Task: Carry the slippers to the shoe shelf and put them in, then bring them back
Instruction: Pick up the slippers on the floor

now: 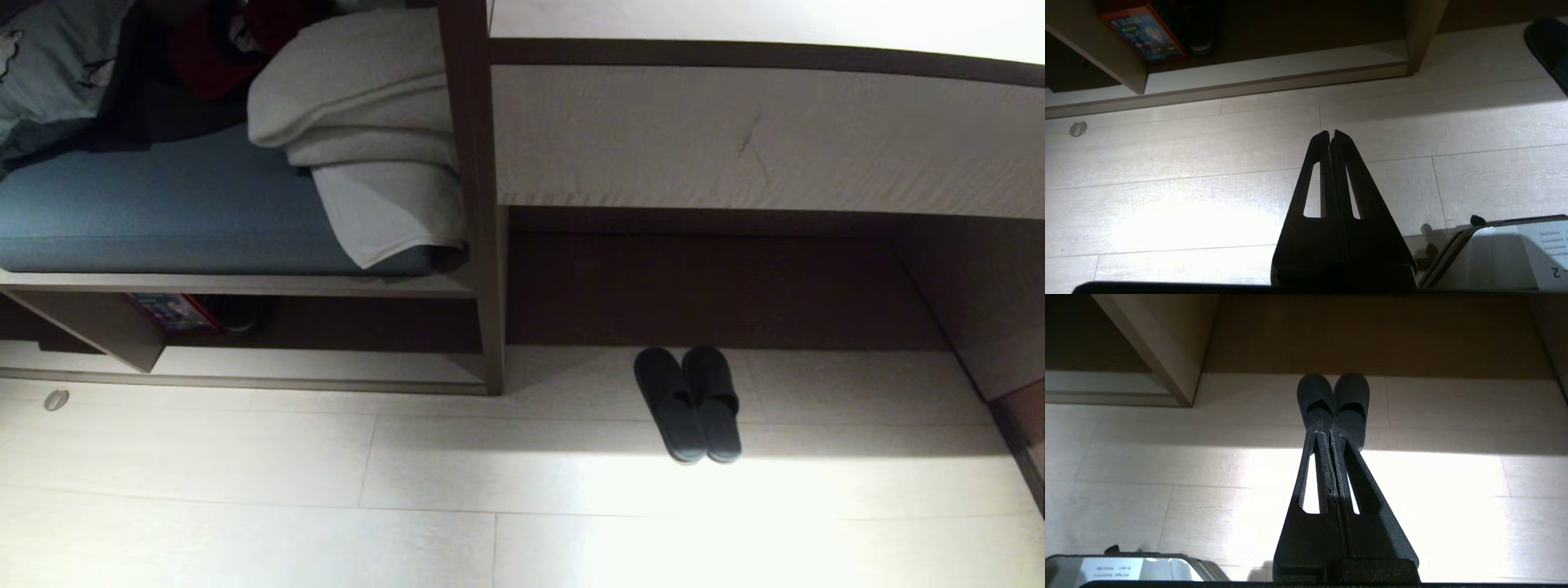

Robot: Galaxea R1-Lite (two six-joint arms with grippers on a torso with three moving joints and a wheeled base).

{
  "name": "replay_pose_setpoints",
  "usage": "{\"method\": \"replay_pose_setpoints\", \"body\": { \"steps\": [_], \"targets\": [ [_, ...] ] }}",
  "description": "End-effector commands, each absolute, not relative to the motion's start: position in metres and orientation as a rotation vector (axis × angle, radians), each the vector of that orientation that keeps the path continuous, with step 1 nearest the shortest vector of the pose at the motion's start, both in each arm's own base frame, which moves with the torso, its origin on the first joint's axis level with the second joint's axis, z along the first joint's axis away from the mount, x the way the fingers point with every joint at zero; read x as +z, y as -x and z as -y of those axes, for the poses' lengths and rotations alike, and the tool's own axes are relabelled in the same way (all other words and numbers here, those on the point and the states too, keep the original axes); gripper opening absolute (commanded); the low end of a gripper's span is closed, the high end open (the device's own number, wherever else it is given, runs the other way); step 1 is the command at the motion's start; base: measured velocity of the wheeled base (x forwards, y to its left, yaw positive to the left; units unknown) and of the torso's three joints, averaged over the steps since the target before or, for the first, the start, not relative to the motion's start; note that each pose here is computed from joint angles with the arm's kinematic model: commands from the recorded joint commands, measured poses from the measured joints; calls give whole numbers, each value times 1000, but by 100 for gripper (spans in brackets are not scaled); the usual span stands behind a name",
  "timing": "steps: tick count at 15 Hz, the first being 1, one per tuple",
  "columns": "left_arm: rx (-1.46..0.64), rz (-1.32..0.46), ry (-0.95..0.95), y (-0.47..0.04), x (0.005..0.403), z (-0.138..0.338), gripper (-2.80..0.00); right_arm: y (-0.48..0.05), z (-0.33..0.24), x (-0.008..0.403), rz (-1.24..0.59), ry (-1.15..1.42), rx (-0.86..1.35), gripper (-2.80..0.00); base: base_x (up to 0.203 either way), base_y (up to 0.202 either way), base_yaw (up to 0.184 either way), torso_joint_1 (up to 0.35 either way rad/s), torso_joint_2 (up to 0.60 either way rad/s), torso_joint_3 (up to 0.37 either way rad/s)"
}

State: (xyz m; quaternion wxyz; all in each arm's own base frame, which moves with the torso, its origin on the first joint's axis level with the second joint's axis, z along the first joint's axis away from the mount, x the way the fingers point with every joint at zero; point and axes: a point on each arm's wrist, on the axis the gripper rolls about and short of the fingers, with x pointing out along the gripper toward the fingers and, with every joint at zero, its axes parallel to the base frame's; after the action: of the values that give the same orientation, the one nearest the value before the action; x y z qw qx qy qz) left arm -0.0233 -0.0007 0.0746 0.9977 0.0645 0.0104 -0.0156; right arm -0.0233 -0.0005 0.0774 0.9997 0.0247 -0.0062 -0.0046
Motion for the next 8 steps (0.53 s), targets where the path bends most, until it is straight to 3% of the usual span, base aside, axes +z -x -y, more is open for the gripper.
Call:
{"method": "replay_pose_setpoints", "body": {
  "steps": [1,8],
  "targets": [
    [-32,-24,-130,23,74,1,-280,23,1,77,12,-49,-9,-280,0,0,0,2,6,-194],
    [-31,-24,-130,23,74,1,-280,23,1,77,13,-49,-9,-280,0,0,0,2,4,-196]
  ]
}}
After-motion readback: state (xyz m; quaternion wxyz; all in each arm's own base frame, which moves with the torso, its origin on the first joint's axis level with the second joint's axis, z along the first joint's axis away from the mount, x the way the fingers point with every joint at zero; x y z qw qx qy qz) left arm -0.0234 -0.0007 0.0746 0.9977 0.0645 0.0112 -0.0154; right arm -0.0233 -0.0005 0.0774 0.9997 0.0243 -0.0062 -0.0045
